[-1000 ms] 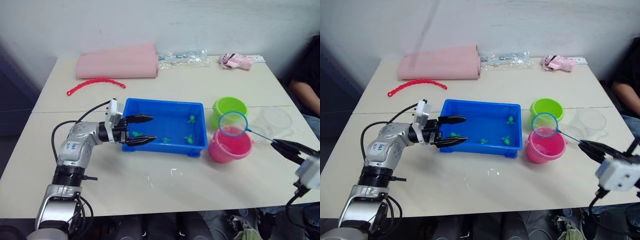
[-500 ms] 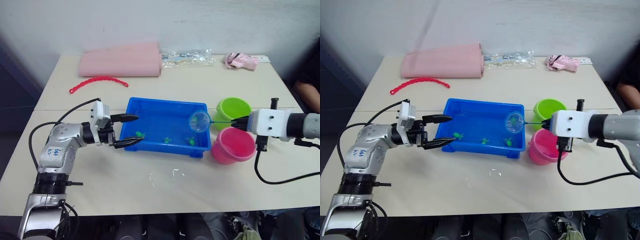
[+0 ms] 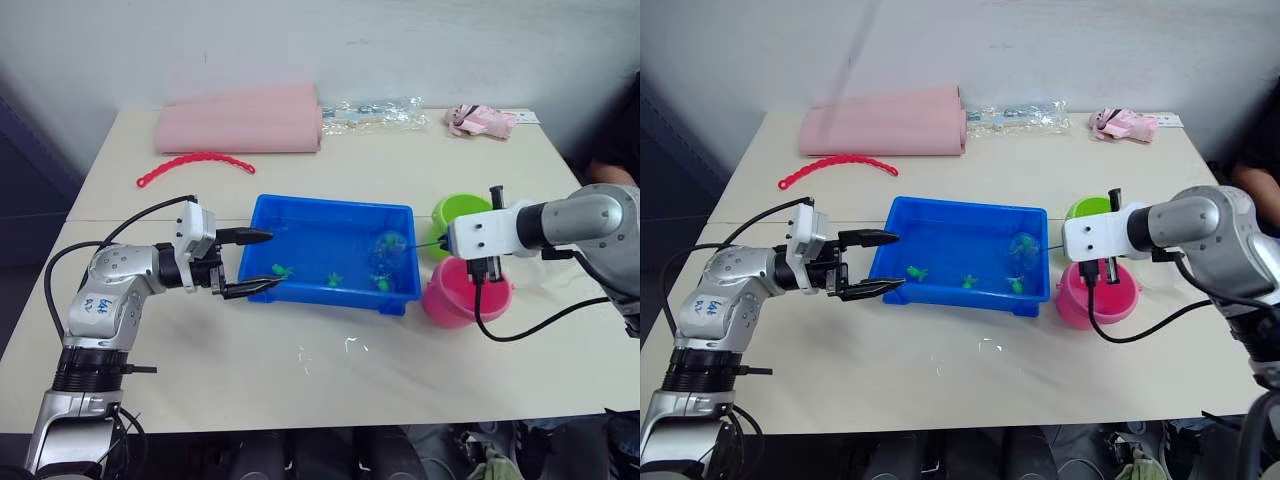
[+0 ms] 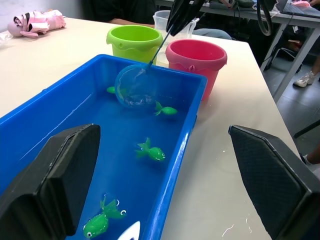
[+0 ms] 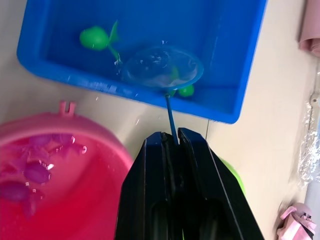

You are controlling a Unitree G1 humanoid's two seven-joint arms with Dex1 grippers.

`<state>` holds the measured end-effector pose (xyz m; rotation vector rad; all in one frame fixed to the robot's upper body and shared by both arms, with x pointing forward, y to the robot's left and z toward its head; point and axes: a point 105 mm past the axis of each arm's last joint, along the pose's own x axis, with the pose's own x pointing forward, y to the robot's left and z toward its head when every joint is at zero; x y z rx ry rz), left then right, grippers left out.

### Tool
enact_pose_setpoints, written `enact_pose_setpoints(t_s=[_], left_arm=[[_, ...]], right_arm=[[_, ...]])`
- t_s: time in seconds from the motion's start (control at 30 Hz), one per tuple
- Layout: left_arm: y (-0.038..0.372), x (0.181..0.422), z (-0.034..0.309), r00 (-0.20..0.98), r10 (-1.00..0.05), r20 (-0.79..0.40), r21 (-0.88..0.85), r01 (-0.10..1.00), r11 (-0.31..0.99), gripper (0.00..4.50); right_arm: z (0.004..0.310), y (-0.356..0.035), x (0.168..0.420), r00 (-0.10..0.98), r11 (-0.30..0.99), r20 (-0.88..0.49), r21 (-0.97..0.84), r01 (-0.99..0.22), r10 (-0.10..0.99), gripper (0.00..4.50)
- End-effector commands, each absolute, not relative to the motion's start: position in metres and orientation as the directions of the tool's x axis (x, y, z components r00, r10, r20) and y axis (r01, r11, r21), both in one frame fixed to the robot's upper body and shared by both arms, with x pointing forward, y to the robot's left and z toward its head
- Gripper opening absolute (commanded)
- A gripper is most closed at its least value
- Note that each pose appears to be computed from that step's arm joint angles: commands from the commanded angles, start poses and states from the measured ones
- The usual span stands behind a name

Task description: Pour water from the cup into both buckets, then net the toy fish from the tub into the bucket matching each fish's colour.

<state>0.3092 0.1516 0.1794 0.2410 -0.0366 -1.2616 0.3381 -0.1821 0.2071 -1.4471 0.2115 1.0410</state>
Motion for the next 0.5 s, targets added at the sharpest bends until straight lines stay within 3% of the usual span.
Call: enact_pose_setpoints(t_s=[0.03, 0.3, 0.5], left_arm=[[0.147, 0.305, 0.190, 0.294, -0.952, -0.083, 0.240, 0.933, 0.267, 4.47], [0.142, 0.304, 0.189, 0.296, -0.953, -0.068, 0.236, 0.933, 0.273, 4.47], [0.146, 0.302, 0.189, 0.316, -0.947, -0.064, 0.238, 0.926, 0.293, 4.47]], right_arm=[[0.213, -0.176, 0.336, 0.547, -0.270, -0.711, -0.687, -0.675, 0.441, 0.00], [0.210, -0.160, 0.328, 0.433, -0.338, -0.808, -0.568, -0.750, 0.399, 0.00], [0.206, -0.158, 0.325, 0.372, -0.166, -0.799, -0.495, -0.853, 0.472, 0.00]])
